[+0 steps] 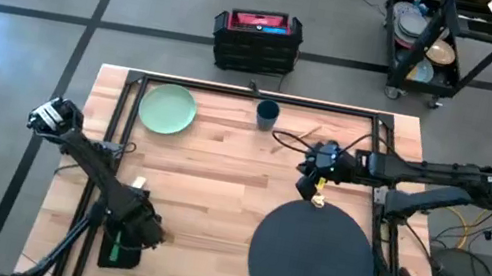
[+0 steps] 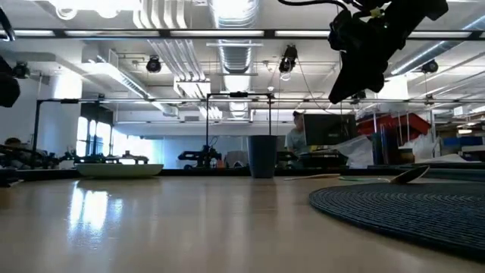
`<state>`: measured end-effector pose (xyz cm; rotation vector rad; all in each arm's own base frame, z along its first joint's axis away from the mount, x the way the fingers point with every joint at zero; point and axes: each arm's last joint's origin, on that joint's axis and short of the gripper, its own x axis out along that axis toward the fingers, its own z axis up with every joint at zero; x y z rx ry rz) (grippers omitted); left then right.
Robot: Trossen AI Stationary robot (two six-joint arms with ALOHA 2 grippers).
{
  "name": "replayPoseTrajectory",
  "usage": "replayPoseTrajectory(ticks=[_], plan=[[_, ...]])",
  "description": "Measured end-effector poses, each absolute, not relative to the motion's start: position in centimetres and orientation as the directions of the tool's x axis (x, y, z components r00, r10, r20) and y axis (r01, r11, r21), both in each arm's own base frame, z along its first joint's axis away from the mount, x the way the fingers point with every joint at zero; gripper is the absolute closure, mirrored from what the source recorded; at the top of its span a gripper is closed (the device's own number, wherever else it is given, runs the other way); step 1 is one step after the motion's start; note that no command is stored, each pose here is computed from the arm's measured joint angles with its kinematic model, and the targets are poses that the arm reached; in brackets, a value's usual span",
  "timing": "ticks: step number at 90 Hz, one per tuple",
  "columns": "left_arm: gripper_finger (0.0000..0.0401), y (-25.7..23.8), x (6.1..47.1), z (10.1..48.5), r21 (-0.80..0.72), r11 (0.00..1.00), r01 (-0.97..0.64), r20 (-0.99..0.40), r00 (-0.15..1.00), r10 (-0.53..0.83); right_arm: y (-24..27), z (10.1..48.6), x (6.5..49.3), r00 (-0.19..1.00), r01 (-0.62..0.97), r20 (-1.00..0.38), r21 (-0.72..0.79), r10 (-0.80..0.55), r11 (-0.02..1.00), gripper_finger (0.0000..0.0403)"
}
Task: Set table place
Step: Move the black placemat to the center of the table
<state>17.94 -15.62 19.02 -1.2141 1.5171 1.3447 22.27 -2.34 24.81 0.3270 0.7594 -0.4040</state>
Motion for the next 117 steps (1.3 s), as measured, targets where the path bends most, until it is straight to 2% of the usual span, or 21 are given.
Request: replayPoseTrajectory(ticks=[13, 21, 32, 42, 52, 62, 74, 82, 97, 117], plan=[[0.0312, -14.9, 19.0, 20.5, 0.055, -0.005, -0.998, -0.998, -0.055, -0.034, -2.3, 24.8, 22.3, 0.656, 0.465, -0.718, 0.140, -0.234, 0.874, 0.0370], [0.0317, -14.3, 20.4, 21.6, -0.150, 0.060, -0.987, -0.983, 0.156, 0.102, -2.3, 24.8, 22.3, 0.655, 0.465, -0.718, 0.140, -0.234, 0.874, 0.0374], [0.0328, -13.2, 22.5, 23.1, -0.372, 0.208, -0.905, -0.865, 0.419, 0.276, -2.3, 24.8, 22.2, 0.653, 0.466, -0.721, 0.138, -0.234, 0.874, 0.0378], [0.0340, -12.0, 24.4, 24.3, -0.428, 0.381, -0.819, -0.757, 0.555, 0.343, -2.3, 24.8, 22.2, 0.652, 0.466, -0.722, 0.138, -0.233, 0.874, 0.0379], [0.0348, -10.7, 26.1, 24.9, -0.398, 0.531, -0.748, -0.704, 0.620, 0.345, -2.3, 24.8, 22.2, 0.651, 0.469, -0.722, 0.141, -0.233, 0.872, 0.0376], [0.0356, -9.0, 27.6, 25.5, -0.361, 0.619, -0.697, -0.655, 0.662, 0.363, -2.3, 24.8, 22.2, 0.650, 0.471, -0.723, 0.142, -0.233, 0.871, 0.0373], [0.0364, -6.8, 29.0, 26.0, -0.343, 0.652, -0.677, -0.606, 0.690, 0.397, -2.3, 24.6, 22.1, 0.635, 0.473, -0.737, 0.135, -0.231, 0.871, 0.0377], [0.0364, -5.4, 29.7, 26.4, -0.351, 0.661, -0.663, -0.585, 0.707, 0.398, -2.3, 24.2, 21.6, 0.585, 0.486, -0.780, 0.116, -0.224, 0.866, 0.0380], [0.0364, -3.7, 31.1, 26.2, -0.353, 0.727, -0.589, -0.575, 0.750, 0.329, -2.2, 22.5, 20.4, 0.474, 0.544, -0.852, 0.085, -0.222, 0.835, 0.0378], [0.0365, -2.4, 33.9, 24.7, -0.395, 0.791, -0.466, -0.543, 0.814, 0.209, -2.1, 20.1, 19.3, 0.401, 0.630, -0.891, 0.099, -0.214, 0.770, 0.0376]])
